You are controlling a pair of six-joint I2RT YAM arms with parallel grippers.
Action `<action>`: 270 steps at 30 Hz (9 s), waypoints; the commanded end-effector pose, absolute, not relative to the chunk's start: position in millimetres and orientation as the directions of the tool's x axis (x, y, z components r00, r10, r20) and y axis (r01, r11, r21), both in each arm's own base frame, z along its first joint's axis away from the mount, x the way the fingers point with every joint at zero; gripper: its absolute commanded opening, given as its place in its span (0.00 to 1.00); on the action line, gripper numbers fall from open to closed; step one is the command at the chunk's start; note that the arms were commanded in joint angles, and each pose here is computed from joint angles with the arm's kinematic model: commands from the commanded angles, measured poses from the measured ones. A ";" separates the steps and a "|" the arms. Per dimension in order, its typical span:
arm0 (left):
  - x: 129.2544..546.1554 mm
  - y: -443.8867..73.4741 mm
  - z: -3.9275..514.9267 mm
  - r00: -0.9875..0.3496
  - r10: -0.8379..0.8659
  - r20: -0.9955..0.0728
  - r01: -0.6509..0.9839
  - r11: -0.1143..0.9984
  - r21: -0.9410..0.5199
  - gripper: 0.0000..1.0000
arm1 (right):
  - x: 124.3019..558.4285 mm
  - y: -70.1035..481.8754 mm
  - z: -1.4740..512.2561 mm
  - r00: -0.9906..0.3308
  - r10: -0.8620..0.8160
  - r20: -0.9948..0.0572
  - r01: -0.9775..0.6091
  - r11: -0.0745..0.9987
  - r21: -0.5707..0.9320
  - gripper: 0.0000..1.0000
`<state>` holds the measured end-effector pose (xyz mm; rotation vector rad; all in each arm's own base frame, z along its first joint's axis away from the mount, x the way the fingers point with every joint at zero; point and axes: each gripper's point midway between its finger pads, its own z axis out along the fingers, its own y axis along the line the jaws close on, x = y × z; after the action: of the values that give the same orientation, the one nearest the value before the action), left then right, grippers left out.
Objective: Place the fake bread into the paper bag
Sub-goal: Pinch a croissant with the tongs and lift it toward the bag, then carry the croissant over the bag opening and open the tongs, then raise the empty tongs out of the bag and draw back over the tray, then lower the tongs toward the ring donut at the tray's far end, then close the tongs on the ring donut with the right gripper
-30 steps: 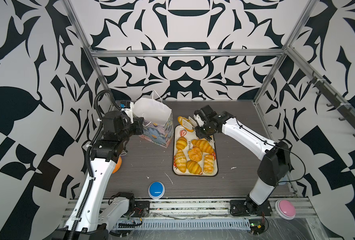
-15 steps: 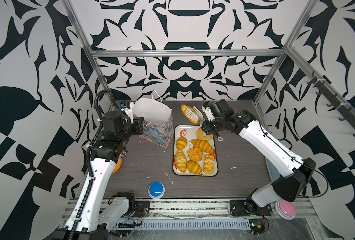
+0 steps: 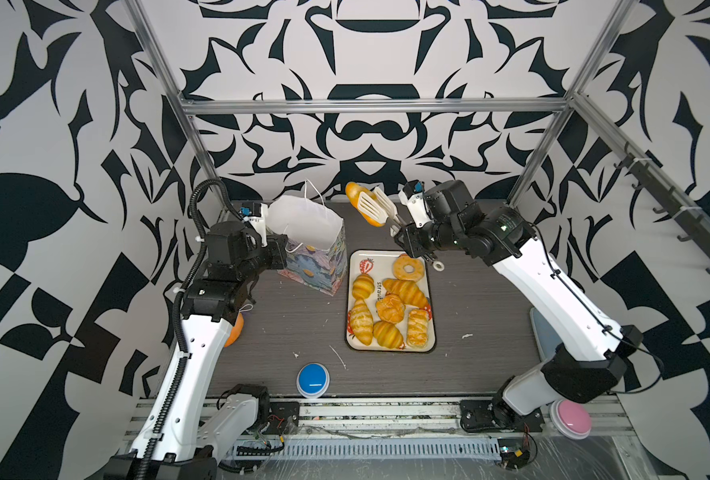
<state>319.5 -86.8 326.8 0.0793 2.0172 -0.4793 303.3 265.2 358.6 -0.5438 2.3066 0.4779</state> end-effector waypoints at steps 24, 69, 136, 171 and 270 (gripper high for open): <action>318.8 -84.9 318.0 -0.503 -0.147 -0.852 0.242 0.922 -0.302 0.08 | 312.8 369.3 375.5 -0.582 -0.284 -0.762 -0.629 0.751 0.201 0.36; 319.2 -83.4 316.0 -0.505 -0.142 -0.852 0.236 0.926 -0.294 0.09 | 327.0 385.6 352.5 -0.607 -0.297 -0.737 -0.616 0.761 0.201 0.52; 318.4 -83.0 317.6 -0.503 -0.141 -0.853 0.236 0.927 -0.292 0.09 | 346.2 129.0 193.1 -0.848 0.038 -0.529 -0.062 0.984 0.170 0.52; 319.4 -82.2 314.3 -0.510 -0.139 -0.849 0.229 0.929 -0.290 0.10 | 333.5 131.7 118.9 -0.922 0.028 -0.387 -0.040 0.985 0.167 0.47; 319.8 -83.1 312.3 -0.518 -0.138 -0.844 0.230 0.928 -0.293 0.11 | 323.4 131.3 94.0 -0.949 -0.012 -0.315 -0.048 0.993 0.107 0.41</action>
<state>321.8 -83.9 318.9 0.0665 2.0460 -0.4576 319.8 130.7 89.5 -0.0395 2.8379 0.1709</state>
